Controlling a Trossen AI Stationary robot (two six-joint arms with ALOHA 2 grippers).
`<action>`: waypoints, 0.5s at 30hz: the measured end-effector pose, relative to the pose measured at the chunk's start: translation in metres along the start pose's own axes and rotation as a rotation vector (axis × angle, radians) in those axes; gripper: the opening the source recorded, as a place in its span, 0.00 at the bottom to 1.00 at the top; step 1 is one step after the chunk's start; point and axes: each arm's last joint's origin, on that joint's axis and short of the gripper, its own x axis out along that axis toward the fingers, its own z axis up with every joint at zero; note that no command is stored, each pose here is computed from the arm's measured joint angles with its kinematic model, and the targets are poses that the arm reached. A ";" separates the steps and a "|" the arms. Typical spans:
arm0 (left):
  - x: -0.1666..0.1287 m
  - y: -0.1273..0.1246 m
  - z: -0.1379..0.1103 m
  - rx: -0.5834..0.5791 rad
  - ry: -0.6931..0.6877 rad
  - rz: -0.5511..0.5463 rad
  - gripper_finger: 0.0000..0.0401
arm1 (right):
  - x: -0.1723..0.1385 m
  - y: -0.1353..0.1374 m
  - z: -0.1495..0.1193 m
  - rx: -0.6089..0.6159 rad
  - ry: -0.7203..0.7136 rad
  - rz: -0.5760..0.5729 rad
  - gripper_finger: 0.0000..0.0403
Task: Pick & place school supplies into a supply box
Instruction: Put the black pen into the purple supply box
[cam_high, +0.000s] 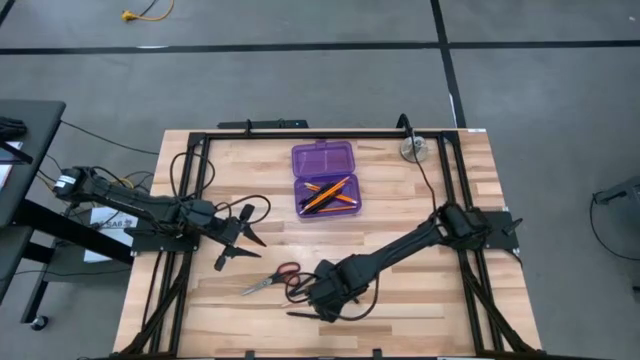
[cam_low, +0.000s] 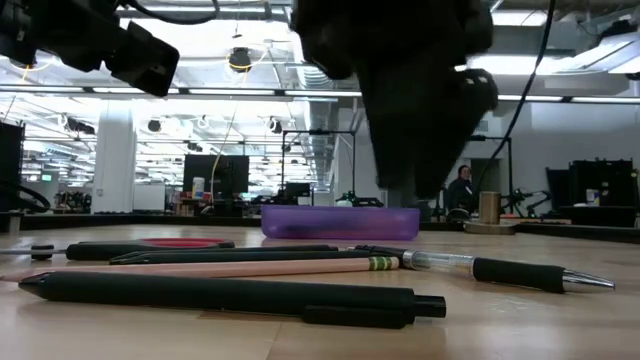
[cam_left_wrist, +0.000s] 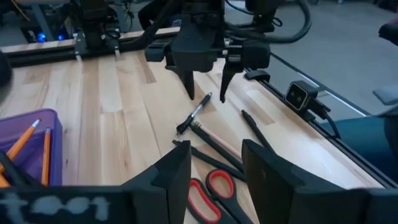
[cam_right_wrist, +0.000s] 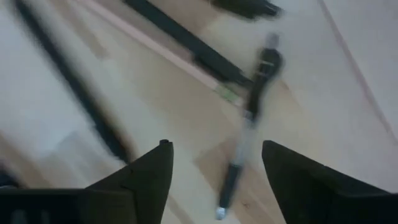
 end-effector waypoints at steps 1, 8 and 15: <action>0.000 0.000 0.000 -0.001 0.005 -0.006 0.33 | 0.002 -0.001 -0.001 0.010 0.013 -0.021 0.60; 0.000 -0.001 -0.003 -0.005 0.031 -0.045 0.33 | 0.003 -0.002 -0.005 0.051 0.029 -0.049 0.58; 0.000 -0.001 -0.004 -0.004 0.044 -0.046 0.33 | 0.009 -0.001 -0.014 0.055 0.047 -0.066 0.55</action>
